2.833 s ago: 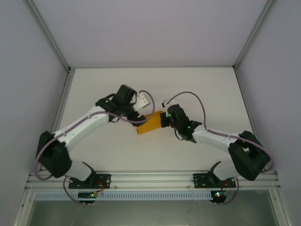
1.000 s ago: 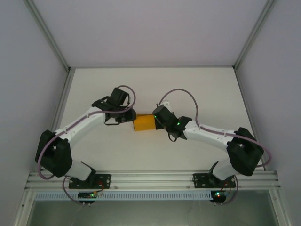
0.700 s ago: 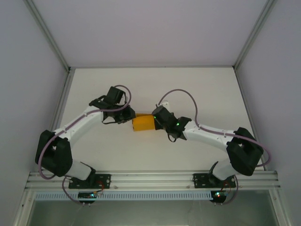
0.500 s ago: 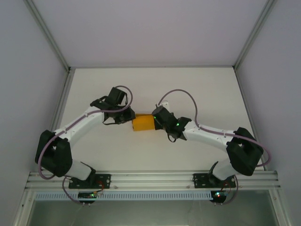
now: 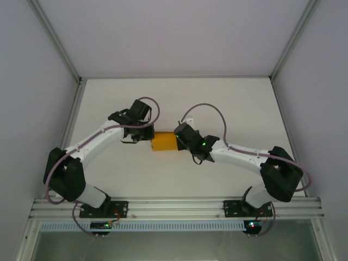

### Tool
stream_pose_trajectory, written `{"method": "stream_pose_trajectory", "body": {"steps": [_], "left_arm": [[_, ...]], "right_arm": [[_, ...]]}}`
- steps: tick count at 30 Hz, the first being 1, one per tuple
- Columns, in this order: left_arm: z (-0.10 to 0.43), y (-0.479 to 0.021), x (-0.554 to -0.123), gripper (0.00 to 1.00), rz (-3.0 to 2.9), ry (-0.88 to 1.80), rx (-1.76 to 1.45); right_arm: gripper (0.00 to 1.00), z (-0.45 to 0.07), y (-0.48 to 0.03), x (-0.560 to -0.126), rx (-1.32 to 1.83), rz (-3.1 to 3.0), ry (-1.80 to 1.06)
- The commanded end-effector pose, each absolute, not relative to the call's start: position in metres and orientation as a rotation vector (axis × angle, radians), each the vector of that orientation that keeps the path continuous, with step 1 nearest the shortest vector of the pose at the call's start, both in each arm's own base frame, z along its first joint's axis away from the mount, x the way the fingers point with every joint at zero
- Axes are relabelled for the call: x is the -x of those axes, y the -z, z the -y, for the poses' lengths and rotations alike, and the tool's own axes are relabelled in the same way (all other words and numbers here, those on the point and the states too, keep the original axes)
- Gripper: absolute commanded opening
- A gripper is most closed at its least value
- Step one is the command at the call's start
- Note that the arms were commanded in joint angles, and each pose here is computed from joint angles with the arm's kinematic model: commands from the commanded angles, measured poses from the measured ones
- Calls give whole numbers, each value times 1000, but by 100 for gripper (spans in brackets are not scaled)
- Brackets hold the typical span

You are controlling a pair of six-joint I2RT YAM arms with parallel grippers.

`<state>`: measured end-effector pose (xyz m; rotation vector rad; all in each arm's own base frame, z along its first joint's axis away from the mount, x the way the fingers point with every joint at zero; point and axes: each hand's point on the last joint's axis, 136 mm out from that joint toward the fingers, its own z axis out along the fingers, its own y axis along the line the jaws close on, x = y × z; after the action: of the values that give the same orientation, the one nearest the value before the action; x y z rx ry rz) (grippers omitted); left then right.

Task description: Assemble paper box

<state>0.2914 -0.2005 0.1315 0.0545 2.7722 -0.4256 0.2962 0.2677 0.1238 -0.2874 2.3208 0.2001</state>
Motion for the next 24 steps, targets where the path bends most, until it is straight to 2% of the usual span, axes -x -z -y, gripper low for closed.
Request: {"method": "stream_pose_trajectory", "body": {"steps": [1,7,15,24], "left_arm": [[168,-118,-282,11,-2840,207,-49],[158,-121,-280,12,-2842,108,-68],[181,-115,-278,14,-2819,273,-46],[178,-75,-261,11,-2822,179,-72]], "right_arm": [[0,-230,-64,-263,424,-2535,33],[0,-228,-65,-262,426,-2533,28],[0,-227,-63,-262,421,-2532,30],[0,-239,-69,-267,440,-2503,-61]]}}
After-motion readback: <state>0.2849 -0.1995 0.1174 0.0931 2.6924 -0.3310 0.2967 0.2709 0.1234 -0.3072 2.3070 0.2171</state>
